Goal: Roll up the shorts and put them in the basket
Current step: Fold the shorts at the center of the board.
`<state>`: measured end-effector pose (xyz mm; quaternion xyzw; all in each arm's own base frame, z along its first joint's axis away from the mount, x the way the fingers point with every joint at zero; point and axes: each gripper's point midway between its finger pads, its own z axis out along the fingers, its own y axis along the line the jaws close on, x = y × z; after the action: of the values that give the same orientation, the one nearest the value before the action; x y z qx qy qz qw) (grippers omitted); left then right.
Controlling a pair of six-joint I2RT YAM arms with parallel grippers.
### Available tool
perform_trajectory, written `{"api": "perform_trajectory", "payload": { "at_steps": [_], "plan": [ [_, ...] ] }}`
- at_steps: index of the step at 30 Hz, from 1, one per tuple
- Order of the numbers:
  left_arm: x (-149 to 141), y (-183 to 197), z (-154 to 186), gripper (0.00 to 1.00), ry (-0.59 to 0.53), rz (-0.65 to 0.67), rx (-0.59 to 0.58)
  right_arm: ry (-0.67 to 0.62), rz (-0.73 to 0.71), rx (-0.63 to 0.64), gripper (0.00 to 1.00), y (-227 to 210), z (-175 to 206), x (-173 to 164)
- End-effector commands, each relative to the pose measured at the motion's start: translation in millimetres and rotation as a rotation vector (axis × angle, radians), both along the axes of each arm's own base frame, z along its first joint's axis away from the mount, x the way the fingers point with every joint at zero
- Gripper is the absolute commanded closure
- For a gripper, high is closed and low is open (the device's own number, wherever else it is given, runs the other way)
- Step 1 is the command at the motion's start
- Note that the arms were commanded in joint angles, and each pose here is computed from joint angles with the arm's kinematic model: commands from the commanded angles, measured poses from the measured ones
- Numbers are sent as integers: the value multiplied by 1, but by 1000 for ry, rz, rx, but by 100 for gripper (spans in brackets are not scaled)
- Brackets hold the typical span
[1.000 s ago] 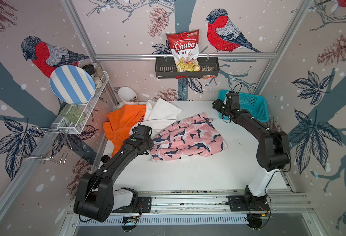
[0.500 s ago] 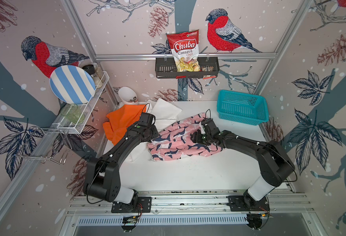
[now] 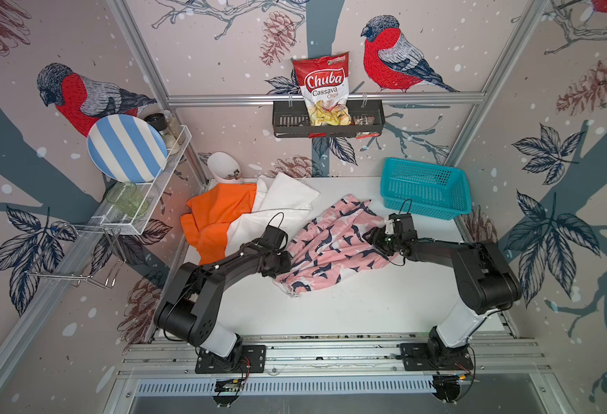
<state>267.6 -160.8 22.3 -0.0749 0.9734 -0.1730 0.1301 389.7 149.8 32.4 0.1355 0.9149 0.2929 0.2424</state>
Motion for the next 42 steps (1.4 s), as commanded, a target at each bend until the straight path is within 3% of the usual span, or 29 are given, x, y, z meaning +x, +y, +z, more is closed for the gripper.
{"api": "perform_trajectory", "payload": {
  "at_steps": [1,8,13,19,22,26,30,35,39,42],
  "plan": [
    [-49,-19,-11,65,106,11,-77,122,-34,-159,34,-40,-30,-6],
    [-107,-83,9,65,99,-48,-261,39,-17,-235,35,-59,9,38],
    [-108,-109,46,64,35,-129,-276,-28,40,-276,34,-43,61,20],
    [-63,-69,60,62,-87,-89,9,-4,225,-239,33,35,71,-64],
    [-42,-58,47,61,-70,-93,84,55,288,-204,33,64,54,-105],
    [-29,-51,16,61,-30,-126,195,113,302,-132,33,77,27,-132],
    [-40,-72,-14,69,55,-202,145,156,249,-127,34,57,-1,-128],
    [-61,-116,-11,77,54,-252,32,201,90,-199,34,-16,-25,-101],
    [-78,-145,-3,78,51,-264,-44,169,-4,-284,35,-63,-3,-77],
    [-78,-139,1,76,29,-226,-20,116,-4,-306,34,-64,29,-74]
  ]
}}
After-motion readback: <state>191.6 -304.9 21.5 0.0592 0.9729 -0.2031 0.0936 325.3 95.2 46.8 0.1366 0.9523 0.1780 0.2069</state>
